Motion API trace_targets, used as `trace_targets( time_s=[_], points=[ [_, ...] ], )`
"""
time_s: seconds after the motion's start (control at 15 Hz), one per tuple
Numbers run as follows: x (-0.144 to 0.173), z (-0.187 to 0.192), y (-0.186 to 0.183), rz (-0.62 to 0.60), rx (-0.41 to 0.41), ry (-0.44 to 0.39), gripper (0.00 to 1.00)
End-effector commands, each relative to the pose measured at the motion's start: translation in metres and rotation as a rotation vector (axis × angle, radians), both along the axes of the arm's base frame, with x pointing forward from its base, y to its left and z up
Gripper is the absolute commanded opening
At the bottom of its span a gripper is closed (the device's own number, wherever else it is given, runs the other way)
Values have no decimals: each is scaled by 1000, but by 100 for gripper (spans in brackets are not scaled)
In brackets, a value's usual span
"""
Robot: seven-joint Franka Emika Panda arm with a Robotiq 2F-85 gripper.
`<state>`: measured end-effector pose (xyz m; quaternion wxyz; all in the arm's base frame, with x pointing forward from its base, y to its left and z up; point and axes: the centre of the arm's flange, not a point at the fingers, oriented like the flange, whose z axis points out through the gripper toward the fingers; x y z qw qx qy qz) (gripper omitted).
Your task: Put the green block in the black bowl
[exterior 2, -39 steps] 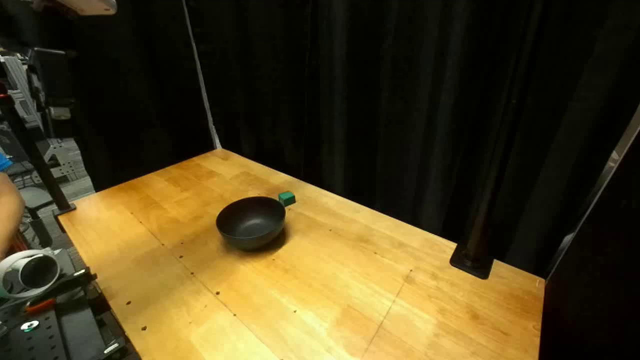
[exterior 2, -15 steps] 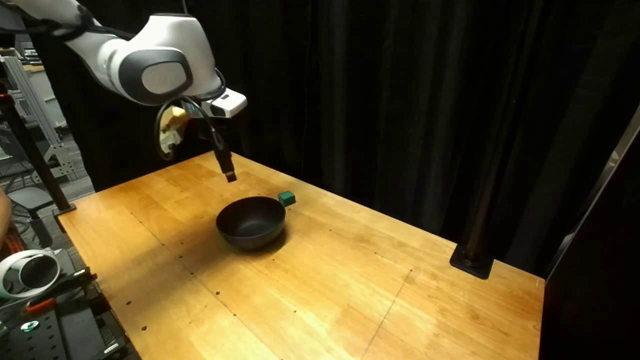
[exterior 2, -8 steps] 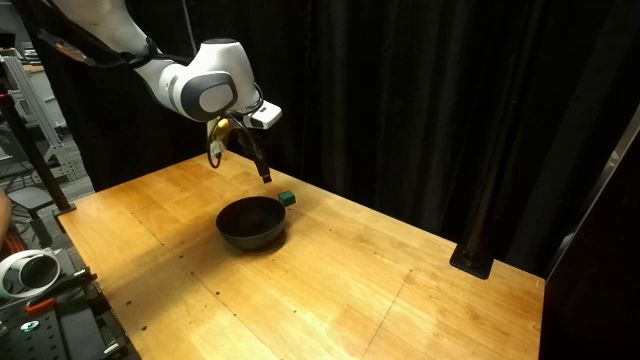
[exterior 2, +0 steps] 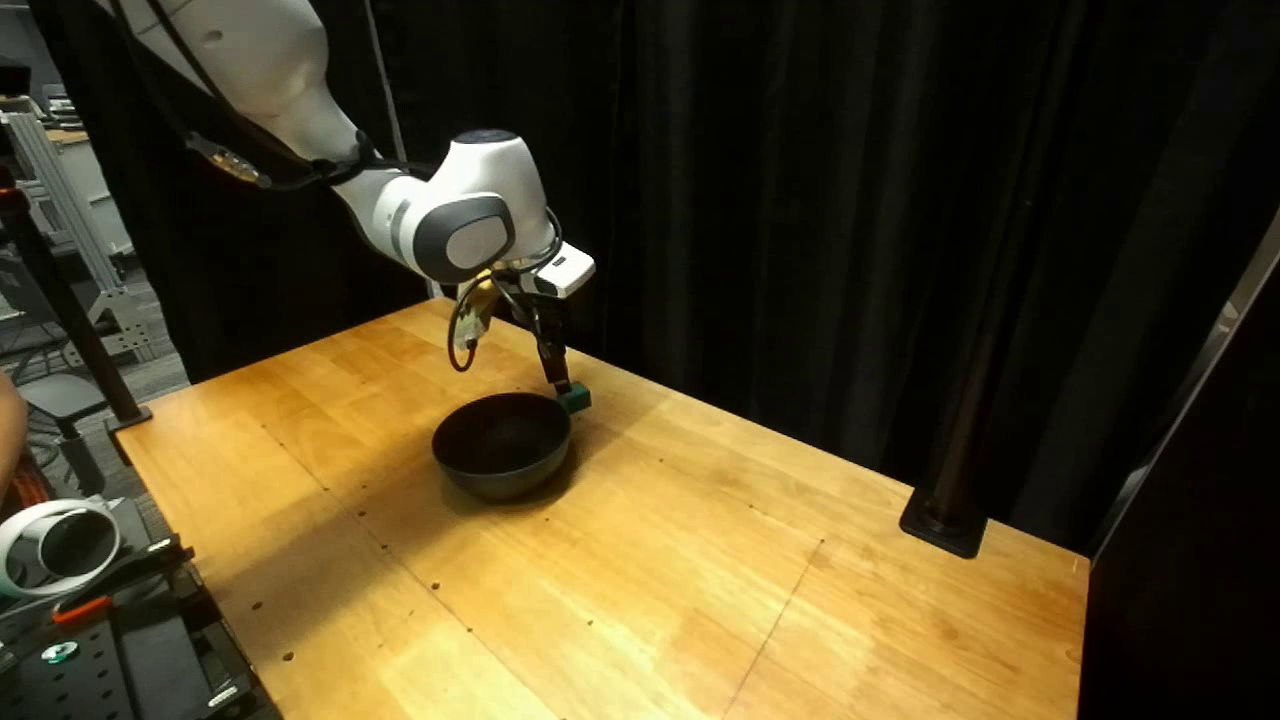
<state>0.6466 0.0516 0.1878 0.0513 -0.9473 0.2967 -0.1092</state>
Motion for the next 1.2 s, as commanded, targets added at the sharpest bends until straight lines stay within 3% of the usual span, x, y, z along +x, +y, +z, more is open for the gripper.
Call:
trace_targets(
  time_s=[0.0,0.47,0.53,0.6,1.07,1.13],
  points=[
    [16,-17,4,-56,20,-36,100],
    [20,-39,16,-99,40,-73,100],
    [21,-38,17,-103,38,-80,75],
    [22,-39,19,-106,35,-83,74],
    [21,-46,18,-112,11,-81,19],
    [21,-44,17,-116,16,-82,19]
  ],
)
